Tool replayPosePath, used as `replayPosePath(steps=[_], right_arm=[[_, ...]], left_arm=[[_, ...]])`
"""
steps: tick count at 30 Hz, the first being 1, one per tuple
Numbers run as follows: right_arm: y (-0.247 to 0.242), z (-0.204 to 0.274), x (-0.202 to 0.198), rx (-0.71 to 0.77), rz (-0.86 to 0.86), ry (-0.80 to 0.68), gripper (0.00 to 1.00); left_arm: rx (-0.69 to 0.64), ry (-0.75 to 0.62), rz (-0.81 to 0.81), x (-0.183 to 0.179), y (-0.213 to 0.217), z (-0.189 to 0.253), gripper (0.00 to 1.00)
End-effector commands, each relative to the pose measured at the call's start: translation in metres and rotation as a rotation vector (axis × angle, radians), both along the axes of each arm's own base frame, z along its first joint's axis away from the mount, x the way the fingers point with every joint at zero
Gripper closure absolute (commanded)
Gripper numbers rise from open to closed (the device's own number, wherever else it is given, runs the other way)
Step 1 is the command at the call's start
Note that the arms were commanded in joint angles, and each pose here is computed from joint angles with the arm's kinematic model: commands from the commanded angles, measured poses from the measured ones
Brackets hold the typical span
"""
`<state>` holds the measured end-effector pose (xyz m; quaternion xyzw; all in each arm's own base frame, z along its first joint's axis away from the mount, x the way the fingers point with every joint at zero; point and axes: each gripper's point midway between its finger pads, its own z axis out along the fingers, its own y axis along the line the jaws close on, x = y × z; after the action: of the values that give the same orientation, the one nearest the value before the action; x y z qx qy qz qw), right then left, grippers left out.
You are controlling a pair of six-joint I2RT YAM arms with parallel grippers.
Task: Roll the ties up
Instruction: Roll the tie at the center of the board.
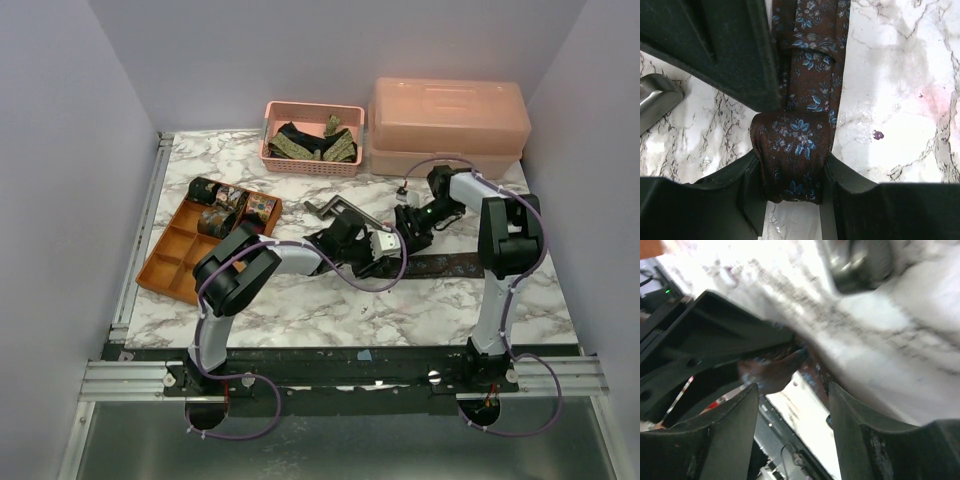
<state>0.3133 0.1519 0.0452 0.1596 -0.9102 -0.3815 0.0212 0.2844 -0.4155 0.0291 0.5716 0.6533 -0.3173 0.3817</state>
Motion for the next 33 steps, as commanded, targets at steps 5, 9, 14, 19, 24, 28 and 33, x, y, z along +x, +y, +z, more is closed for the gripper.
replayPosePath(steps=[5, 9, 14, 19, 24, 28, 33], right_arm=[[0.026, 0.021, -0.034, 0.199, -0.068, 0.157, 0.39], [0.027, 0.013, -0.023, 0.188, -0.078, 0.159, 0.40], [0.006, 0.019, -0.015, 0.114, -0.082, 0.105, 0.40], [0.009, 0.022, -0.018, 0.140, -0.080, 0.128, 0.40], [0.026, 0.012, -0.023, 0.175, -0.086, 0.169, 0.41], [0.027, 0.000, -0.027, 0.146, -0.069, 0.177, 0.49], [0.006, -0.032, -0.037, 0.003, -0.061, 0.180, 0.97]], left_arm=[[0.327, 0.074, -0.021, -0.025, 0.056, -0.082, 0.85], [0.362, 0.046, -0.032, -0.022, 0.058, -0.084, 0.84], [0.382, 0.077, -0.014, -0.022, 0.058, -0.086, 0.84], [0.384, 0.100, -0.010, -0.026, 0.058, -0.088, 0.84], [0.399, 0.082, -0.024, -0.026, 0.060, -0.089, 0.83], [0.402, 0.080, -0.032, -0.025, 0.060, -0.089, 0.82], [0.372, 0.103, -0.027, -0.025, 0.053, -0.083, 0.80]])
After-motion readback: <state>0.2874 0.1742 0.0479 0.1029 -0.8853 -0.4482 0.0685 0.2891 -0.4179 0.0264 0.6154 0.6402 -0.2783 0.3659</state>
